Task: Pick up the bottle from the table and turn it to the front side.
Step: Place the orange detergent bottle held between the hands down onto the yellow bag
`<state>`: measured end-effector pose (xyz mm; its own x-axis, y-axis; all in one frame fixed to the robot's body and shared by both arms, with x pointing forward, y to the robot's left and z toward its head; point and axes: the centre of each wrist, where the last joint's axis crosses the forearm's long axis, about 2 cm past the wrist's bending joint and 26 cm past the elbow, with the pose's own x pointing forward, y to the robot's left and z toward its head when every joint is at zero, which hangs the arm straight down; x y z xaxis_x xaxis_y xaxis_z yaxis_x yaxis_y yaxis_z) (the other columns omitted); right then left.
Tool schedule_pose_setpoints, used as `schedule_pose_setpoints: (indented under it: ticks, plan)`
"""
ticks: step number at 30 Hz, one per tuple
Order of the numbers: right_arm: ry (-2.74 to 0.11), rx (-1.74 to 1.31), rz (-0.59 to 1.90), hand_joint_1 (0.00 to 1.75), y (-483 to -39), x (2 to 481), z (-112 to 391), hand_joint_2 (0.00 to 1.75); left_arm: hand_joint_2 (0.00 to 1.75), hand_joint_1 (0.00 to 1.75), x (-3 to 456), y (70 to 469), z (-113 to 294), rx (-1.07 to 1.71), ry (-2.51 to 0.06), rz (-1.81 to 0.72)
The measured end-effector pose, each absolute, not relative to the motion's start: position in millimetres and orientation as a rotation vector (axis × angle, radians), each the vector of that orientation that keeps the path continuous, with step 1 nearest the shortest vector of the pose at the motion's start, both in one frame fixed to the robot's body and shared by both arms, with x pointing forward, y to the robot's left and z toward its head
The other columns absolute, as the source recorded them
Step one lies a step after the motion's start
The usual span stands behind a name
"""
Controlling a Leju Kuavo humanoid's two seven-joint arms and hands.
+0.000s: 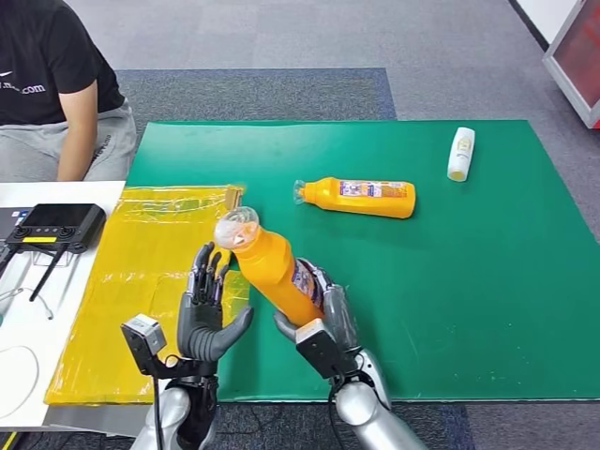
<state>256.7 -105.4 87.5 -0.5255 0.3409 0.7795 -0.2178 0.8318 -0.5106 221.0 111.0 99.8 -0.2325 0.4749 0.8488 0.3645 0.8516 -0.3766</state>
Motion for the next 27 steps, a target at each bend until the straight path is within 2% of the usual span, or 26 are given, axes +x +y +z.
schedule_pose_setpoints:
  ticks: [9, 19, 22, 26, 27]
  plan:
    - [-2.030, -0.098, 0.778, 1.75, -95, 254, 84, 1.75, 1.75, 0.00, 227, 100, 111, -0.849, -1.794, 0.002]
    - [-2.028, -0.124, 0.800, 1.73, -95, 255, 80, 1.75, 1.75, 0.00, 236, 97, 121, -0.886, -1.806, -0.061]
    - [-2.027, -0.128, 0.799, 1.70, -95, 256, 79, 1.75, 1.75, 0.12, 238, 97, 122, -0.885, -1.802, -0.071]
    - [-2.022, -0.128, 0.799, 1.62, -95, 255, 78, 1.75, 1.75, 1.68, 241, 97, 124, -0.881, -1.789, -0.078]
    - [-2.021, -0.128, 0.800, 1.54, -95, 255, 77, 1.75, 1.75, 1.75, 241, 97, 124, -0.880, -1.787, -0.078]
